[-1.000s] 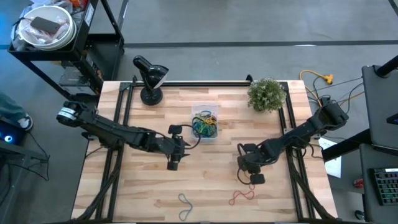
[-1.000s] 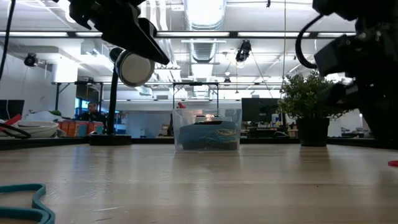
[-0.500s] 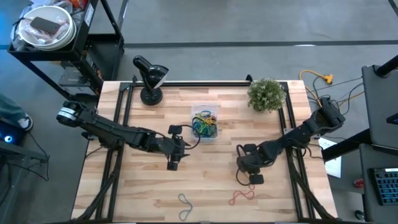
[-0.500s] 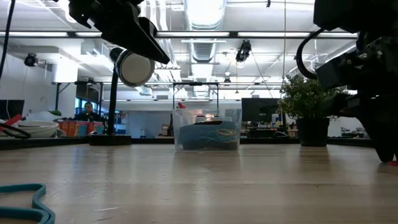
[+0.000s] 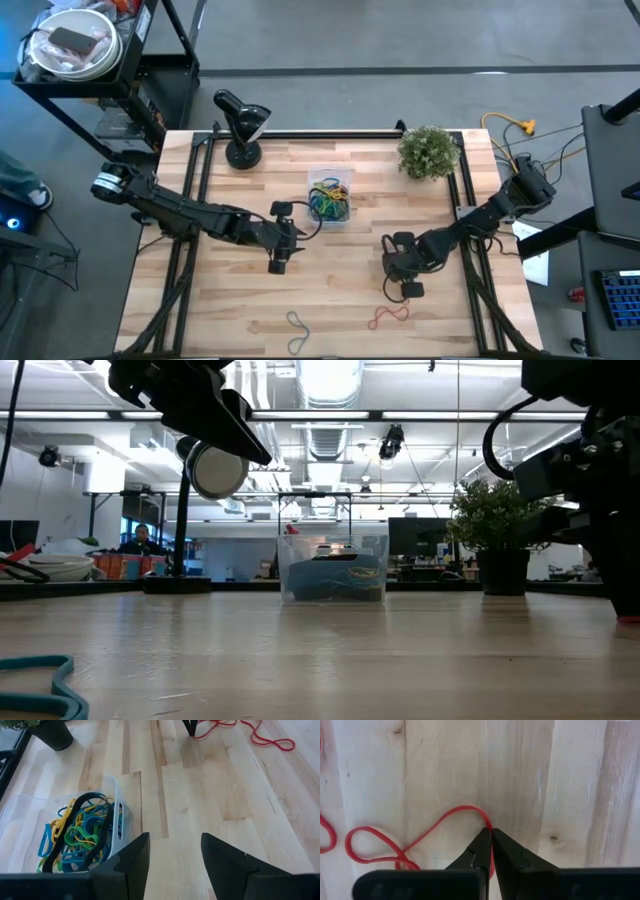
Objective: Pick and place rubber bands into bin
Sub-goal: Put red rubberband into the transparent bin
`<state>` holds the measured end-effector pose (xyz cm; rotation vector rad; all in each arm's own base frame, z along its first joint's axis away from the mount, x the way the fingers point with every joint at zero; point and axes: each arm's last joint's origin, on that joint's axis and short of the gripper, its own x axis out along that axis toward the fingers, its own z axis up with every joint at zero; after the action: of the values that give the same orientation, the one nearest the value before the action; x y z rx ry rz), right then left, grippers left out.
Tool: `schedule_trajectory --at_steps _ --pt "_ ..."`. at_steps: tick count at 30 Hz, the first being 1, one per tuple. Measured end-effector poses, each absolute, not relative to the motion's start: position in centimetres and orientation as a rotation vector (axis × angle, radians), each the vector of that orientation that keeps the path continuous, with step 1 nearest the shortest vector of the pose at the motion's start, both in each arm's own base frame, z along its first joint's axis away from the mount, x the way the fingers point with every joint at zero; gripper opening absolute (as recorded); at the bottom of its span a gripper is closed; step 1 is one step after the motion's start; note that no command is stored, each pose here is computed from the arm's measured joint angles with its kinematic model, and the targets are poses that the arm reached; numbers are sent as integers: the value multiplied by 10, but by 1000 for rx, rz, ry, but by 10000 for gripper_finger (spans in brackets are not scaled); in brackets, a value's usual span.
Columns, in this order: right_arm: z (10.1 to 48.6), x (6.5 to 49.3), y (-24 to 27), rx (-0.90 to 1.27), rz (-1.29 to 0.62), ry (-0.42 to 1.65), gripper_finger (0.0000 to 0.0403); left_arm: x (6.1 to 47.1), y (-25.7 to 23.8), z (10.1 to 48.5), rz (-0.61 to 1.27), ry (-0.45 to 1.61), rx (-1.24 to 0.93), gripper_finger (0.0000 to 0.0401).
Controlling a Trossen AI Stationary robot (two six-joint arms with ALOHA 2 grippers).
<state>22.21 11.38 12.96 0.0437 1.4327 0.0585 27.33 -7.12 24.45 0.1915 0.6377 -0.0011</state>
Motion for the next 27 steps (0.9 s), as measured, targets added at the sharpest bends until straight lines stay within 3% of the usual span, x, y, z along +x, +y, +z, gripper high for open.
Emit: schedule_trajectory --at_steps 13,27 --pt "179 255 124 -271 -1 1101 8 273 -71 244 -3 643 193 162" --pt "222 275 133 -600 -144 874 8 273 -71 244 0 645 194 162"
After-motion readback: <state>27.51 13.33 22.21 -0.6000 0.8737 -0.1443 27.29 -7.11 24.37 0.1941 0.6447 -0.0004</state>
